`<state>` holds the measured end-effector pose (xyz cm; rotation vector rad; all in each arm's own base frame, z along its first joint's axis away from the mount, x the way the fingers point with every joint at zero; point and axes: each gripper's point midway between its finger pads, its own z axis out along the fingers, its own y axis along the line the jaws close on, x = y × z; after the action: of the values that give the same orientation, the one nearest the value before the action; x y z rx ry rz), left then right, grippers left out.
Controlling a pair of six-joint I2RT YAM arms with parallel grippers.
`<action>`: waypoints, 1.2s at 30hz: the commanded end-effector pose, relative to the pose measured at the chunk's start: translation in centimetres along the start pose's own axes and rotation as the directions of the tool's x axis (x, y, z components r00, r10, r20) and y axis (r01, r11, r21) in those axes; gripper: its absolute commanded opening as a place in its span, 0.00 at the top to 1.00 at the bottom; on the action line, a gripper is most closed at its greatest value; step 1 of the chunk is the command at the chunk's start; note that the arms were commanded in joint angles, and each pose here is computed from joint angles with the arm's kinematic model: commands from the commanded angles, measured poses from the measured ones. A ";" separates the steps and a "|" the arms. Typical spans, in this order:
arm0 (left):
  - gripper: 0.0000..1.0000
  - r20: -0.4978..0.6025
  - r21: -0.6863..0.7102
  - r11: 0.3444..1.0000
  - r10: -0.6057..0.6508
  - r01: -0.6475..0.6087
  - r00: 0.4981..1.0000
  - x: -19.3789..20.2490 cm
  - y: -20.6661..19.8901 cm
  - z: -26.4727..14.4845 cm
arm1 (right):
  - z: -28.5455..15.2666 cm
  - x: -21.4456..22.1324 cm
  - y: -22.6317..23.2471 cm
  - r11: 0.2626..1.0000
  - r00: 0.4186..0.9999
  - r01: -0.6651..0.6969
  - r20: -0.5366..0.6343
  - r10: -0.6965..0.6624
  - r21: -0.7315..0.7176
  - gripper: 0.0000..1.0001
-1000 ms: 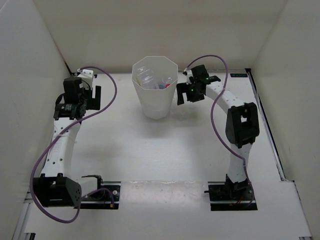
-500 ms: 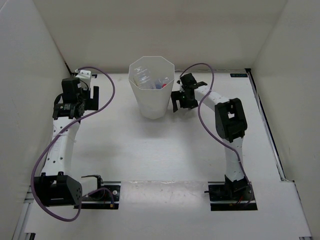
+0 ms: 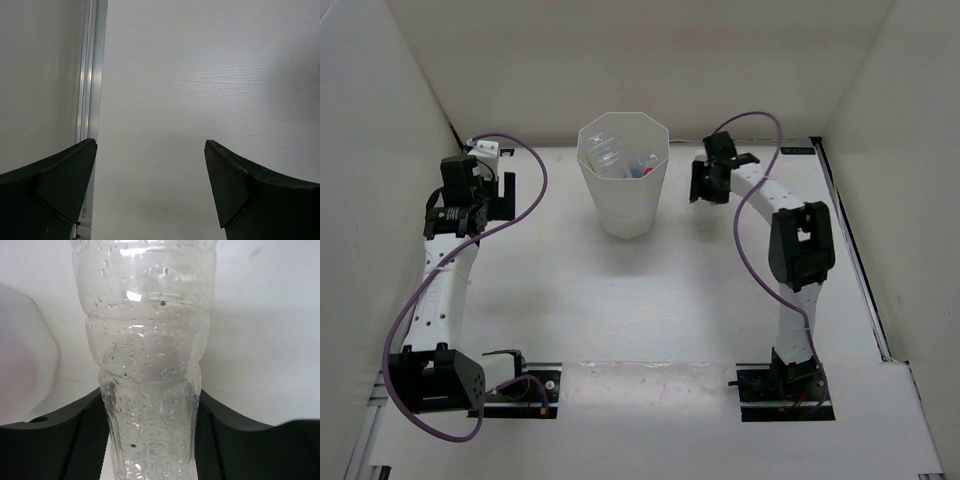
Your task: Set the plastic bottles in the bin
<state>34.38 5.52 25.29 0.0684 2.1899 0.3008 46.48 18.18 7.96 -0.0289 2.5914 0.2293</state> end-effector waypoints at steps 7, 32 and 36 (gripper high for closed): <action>0.00 0.006 0.018 0.999 -0.033 0.033 0.999 -0.1 -0.1 -0.4 | -26.0 -19.0 5.9 0.982 0.638 0.002 0.757 0.143 -0.188 0.73; 0.00 0.012 0.016 0.997 -0.069 0.069 0.998 2.0 0.5 -1.7 | -20.2 -12.9 20.8 0.935 0.727 0.277 0.685 -0.054 -0.220 0.15; 0.00 0.014 0.026 0.997 -0.069 0.069 0.998 1.9 0.3 -1.7 | -20.8 -12.9 20.6 0.935 0.729 0.277 0.683 -0.056 -0.219 0.06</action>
<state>32.21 6.21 23.89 0.0140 2.2131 0.2610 46.52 35.95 31.21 -0.2805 1.8637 0.4723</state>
